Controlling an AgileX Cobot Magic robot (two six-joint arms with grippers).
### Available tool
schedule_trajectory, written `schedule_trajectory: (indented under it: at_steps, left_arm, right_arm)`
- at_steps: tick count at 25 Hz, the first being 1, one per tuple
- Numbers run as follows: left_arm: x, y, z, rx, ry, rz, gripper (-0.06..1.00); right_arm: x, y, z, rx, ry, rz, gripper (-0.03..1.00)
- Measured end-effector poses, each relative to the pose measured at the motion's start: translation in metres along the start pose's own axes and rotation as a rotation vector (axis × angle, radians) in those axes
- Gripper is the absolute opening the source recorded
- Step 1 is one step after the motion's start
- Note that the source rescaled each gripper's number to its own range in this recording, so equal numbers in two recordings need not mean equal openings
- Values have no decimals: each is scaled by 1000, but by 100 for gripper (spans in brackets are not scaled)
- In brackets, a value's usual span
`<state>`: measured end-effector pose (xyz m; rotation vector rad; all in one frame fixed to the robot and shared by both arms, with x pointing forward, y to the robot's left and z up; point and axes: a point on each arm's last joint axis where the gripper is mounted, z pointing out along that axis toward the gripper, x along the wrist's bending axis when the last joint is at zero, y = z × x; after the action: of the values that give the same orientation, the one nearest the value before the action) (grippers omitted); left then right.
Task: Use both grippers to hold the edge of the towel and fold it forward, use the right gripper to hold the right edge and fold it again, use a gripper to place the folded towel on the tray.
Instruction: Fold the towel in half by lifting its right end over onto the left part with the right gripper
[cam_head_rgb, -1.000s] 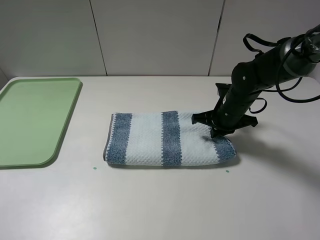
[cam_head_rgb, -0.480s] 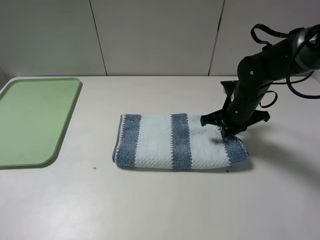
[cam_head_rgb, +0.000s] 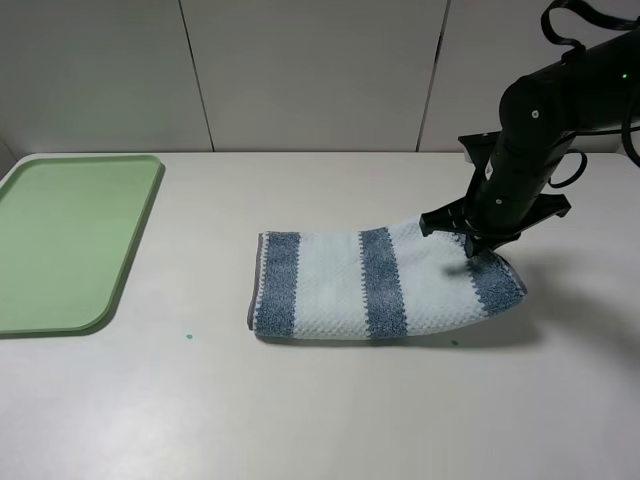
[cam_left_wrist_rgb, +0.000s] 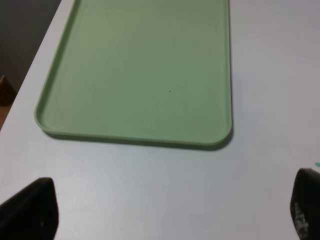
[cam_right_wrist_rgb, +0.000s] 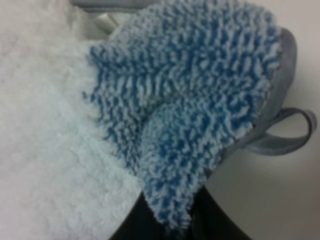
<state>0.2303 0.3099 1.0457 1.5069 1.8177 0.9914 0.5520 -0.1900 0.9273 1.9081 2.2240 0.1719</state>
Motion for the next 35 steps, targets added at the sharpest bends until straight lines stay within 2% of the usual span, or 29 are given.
schedule_trajectory:
  at_steps: [5,15,20,35]
  left_arm:
    - [0,0,0,0,0,0,91]
    - [0,0,0,0,0,0,91]
    - [0,0,0,0,0,0,91]
    - [0,0,0,0,0,0,91]
  right_arm:
    - [-5,-1,-14,-15,-21,-9,5]
    - [-31,-2,-43,-33,-58,38,5]
    - [-33,-3,-59,-70,-63,31,5]
    - [-33,-6,-62,-43,-52,48,5]
